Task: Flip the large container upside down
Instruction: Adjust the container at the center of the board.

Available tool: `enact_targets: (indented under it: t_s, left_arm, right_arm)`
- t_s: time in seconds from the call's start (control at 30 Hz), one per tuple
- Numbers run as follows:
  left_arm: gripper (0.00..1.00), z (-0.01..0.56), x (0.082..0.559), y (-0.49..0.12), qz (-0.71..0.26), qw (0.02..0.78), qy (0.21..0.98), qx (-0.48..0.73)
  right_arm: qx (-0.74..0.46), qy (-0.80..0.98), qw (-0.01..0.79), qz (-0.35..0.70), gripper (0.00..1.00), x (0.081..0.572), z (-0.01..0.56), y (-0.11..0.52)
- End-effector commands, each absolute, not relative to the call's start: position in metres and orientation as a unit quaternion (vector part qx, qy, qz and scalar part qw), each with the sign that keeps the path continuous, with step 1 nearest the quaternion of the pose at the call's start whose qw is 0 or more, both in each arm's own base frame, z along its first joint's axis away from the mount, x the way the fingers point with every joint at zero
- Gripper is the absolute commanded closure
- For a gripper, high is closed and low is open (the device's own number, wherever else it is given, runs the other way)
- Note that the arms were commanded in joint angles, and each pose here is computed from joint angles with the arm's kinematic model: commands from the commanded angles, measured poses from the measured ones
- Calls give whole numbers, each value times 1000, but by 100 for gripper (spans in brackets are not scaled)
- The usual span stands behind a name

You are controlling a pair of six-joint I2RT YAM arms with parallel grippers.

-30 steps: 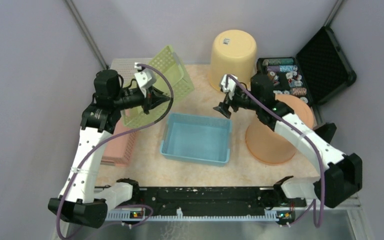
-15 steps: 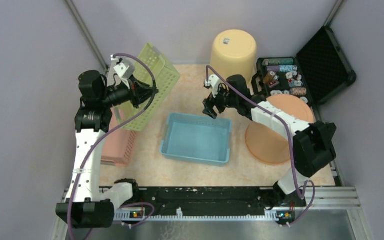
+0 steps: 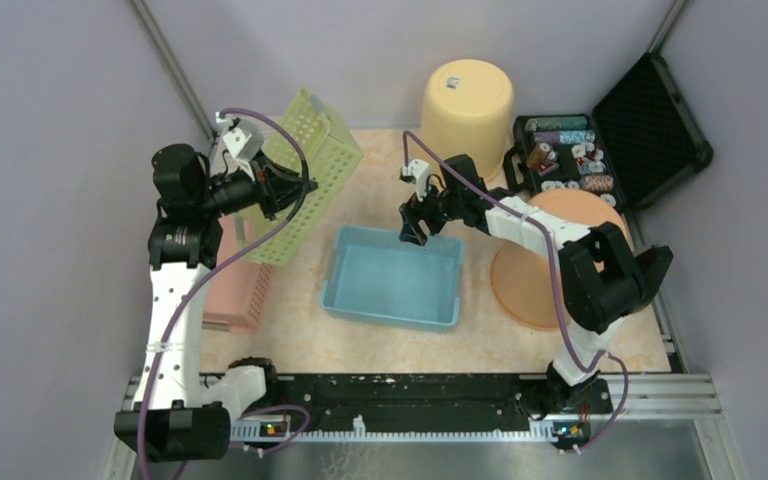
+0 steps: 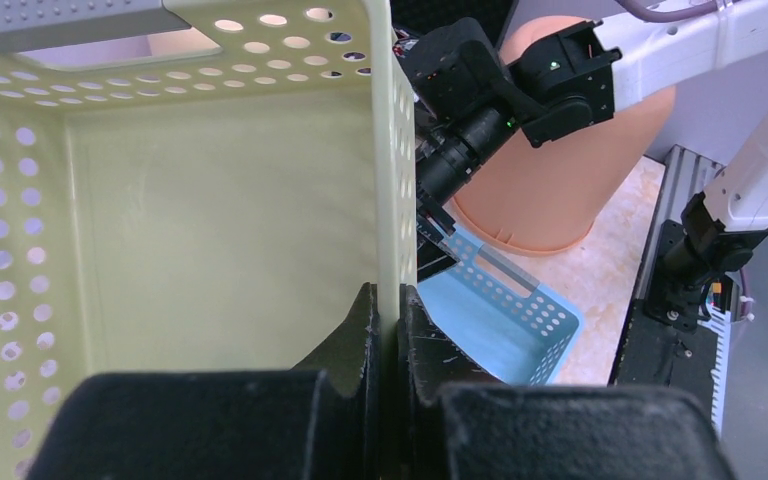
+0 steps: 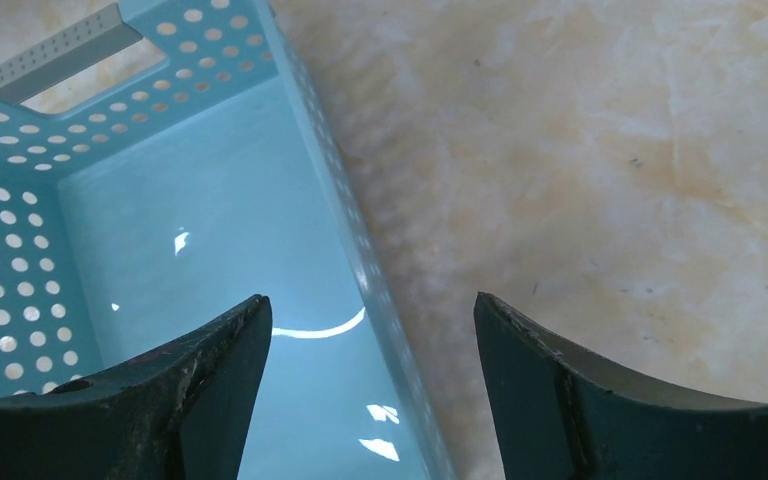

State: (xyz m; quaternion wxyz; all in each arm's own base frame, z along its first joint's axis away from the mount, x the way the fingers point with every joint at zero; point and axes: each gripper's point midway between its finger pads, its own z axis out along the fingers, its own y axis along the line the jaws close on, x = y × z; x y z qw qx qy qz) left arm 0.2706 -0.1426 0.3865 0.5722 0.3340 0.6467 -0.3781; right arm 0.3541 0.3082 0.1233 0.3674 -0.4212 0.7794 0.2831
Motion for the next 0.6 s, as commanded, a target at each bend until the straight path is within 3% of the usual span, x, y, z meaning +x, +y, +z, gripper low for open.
enact_targets:
  t_s: [0.0,0.57]
  left_arm:
    - [100,403,267,-143,-369,599,612,361]
    - [100,401,266,-143,-391,590,614,349]
  right_arm:
    - [-440,760,340,336,28,342,134,327]
    - [-501,745,299,324,44,315,111,332]
